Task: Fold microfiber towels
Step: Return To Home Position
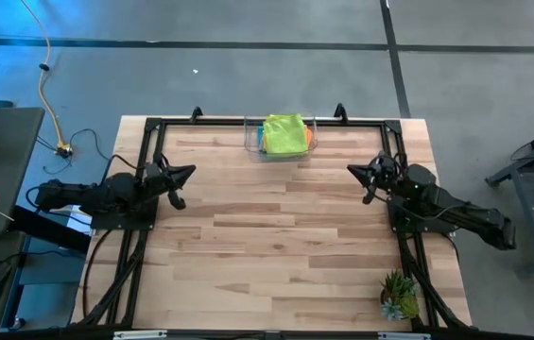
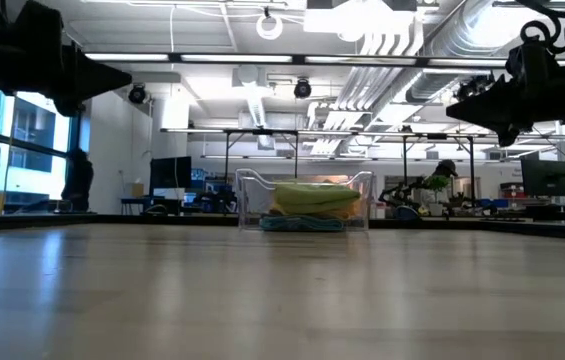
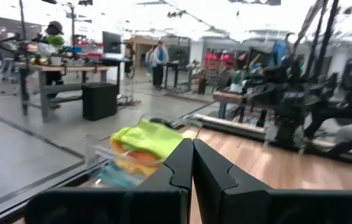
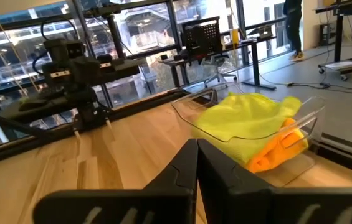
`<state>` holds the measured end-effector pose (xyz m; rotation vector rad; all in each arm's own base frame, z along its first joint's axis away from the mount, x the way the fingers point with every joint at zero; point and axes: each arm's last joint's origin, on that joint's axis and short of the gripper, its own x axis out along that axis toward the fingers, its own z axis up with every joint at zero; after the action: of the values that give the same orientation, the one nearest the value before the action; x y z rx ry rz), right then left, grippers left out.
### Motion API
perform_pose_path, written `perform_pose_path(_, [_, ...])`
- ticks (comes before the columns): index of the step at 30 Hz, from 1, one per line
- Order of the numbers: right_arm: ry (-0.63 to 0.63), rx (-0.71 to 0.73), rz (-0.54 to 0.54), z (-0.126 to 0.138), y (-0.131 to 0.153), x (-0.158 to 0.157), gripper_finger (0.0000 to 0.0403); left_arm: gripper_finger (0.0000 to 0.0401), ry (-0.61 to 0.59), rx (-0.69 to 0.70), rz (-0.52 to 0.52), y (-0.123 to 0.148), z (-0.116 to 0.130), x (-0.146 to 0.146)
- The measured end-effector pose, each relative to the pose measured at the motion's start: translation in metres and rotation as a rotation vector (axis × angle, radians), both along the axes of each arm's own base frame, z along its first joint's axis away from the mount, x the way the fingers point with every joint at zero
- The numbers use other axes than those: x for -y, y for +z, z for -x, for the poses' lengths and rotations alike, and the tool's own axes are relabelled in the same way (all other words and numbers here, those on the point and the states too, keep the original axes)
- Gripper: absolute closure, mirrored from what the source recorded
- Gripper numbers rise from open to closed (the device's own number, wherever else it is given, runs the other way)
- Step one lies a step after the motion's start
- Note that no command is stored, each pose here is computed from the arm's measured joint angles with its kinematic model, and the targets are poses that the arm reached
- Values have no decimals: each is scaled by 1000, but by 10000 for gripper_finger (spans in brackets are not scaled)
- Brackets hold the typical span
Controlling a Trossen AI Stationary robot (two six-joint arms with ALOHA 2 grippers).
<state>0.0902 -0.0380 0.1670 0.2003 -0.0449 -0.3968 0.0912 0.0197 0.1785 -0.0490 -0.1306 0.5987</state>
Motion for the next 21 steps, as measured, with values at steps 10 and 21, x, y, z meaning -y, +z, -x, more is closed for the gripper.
perform_pose_path(10, [2,-3,0,0,0,0,403,401,3,21,71,-2,0,0])
perform_pose_path(21, [3,-5,0,0,0,0,403,401,3,21,71,-2,0,0])
